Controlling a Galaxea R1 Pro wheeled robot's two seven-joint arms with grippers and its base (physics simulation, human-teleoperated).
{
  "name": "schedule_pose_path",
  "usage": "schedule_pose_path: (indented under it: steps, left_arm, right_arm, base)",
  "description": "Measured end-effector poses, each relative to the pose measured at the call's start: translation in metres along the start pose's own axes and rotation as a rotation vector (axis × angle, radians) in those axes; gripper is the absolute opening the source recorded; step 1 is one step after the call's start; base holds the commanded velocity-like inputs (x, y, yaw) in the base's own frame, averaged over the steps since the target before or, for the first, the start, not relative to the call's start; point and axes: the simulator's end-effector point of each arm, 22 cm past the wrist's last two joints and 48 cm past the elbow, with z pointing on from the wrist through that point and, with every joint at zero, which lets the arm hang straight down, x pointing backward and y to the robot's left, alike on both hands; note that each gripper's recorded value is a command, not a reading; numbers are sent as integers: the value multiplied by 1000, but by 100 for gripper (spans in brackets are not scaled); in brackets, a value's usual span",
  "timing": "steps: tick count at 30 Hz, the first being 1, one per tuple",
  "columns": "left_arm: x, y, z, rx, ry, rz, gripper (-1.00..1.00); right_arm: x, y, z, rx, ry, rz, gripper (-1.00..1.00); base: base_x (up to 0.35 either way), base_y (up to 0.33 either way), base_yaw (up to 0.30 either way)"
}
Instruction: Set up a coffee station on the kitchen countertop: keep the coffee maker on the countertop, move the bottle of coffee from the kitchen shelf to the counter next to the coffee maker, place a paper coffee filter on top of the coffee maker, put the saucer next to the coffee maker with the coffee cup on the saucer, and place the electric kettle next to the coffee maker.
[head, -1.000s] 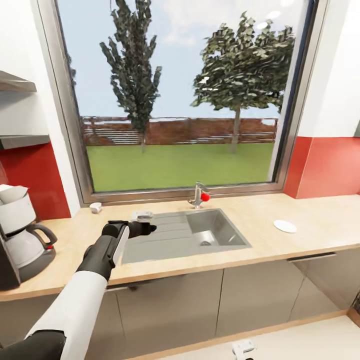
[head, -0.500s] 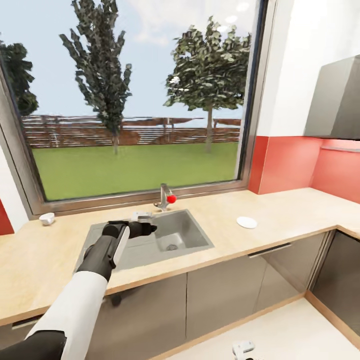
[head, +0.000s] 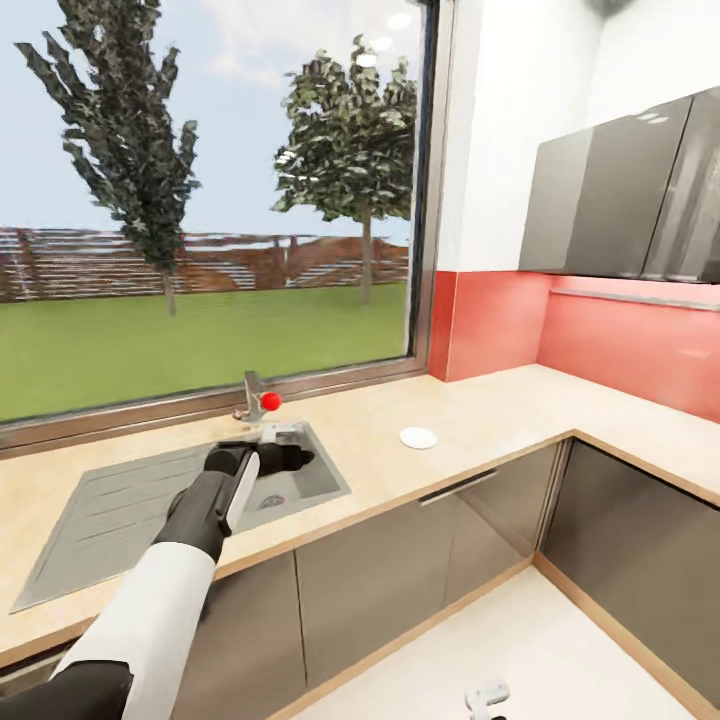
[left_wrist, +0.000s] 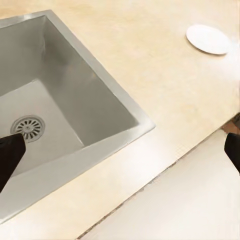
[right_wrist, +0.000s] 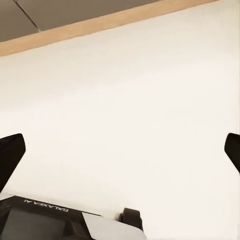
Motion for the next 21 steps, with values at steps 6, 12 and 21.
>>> schedule_pose_path:
  steps: [6, 12, 21]
  left_arm:
    - [0, 0, 0, 0, 0, 0, 100]
    - [1, 0, 0, 0, 2, -1, 100]
    - [2, 1, 0, -2, 3, -1, 100]
  right_arm:
    - [0, 0, 0, 0, 0, 0, 100]
    - [0, 0, 0, -1, 0, 0, 100]
    - [3, -2, 0, -1, 7, -11, 100]
  base:
    - [154, -254, -300]
    - [254, -170, -284]
    - [323, -15, -27]
